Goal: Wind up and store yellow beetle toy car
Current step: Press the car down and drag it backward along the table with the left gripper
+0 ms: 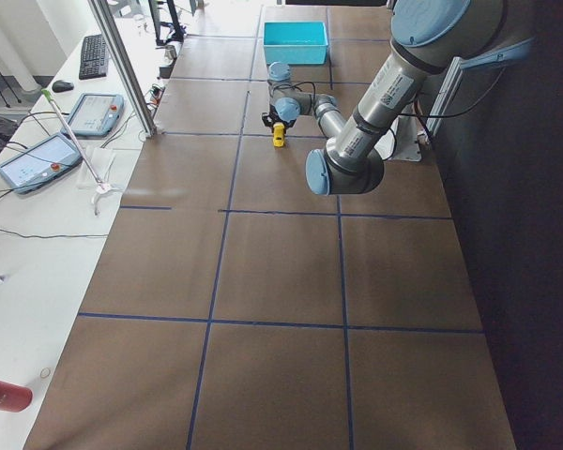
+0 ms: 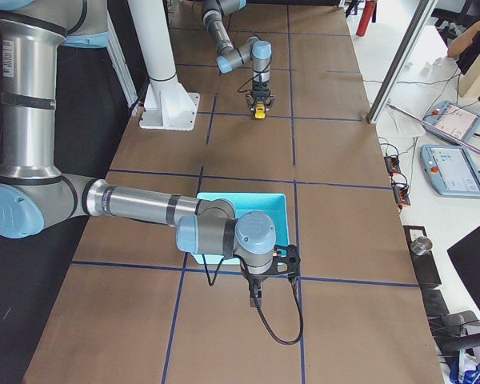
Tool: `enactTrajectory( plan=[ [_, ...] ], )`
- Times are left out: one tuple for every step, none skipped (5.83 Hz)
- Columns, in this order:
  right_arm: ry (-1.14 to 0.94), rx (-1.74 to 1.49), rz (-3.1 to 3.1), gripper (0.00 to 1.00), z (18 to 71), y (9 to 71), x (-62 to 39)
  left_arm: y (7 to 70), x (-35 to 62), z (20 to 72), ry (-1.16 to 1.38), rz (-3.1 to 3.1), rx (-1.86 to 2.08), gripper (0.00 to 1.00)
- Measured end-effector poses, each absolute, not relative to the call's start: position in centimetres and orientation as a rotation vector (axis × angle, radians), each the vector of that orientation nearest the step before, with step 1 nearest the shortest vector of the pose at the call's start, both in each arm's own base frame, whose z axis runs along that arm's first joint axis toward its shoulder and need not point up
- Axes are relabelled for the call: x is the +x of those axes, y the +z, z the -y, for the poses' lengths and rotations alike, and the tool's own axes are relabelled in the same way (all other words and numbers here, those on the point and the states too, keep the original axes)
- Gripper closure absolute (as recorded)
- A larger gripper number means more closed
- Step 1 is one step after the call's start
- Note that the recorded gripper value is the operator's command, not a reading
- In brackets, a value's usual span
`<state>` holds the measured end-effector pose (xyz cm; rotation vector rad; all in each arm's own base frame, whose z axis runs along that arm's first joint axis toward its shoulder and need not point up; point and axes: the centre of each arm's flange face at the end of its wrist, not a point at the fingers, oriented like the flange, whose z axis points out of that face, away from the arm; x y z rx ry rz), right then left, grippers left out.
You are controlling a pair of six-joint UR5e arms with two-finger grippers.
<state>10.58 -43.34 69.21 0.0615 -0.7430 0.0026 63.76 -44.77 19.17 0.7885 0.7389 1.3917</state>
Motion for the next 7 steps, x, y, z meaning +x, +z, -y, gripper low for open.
enactTrajectory(
  plan=[
    [0.003,0.062,0.743,0.0,43.3,69.2,10.6,19.5,63.4,44.6,1.392,-0.74,0.791,1.0],
    [0.003,0.062,0.743,0.0,43.3,69.2,10.6,19.8,63.0,44.3,1.392,-0.741,0.794,1.0],
    [0.003,0.062,0.743,0.0,43.3,69.2,10.6,20.1,62.7,44.2,1.392,-0.741,0.794,1.0],
    [0.003,0.062,0.744,0.0,43.3,69.2,10.6,20.4,62.5,44.1,1.393,-0.74,0.794,1.0],
    [0.003,0.062,0.744,0.0,43.3,69.2,10.6,20.8,62.2,43.9,1.393,-0.74,0.793,1.0],
    [0.003,0.062,0.744,0.0,43.3,69.2,10.6,21.1,62.0,43.8,1.393,-0.739,0.792,1.0],
    [0.003,0.062,0.744,0.0,43.3,69.2,10.6,21.4,61.7,43.7,1.393,-0.739,0.793,1.0]
  ],
)
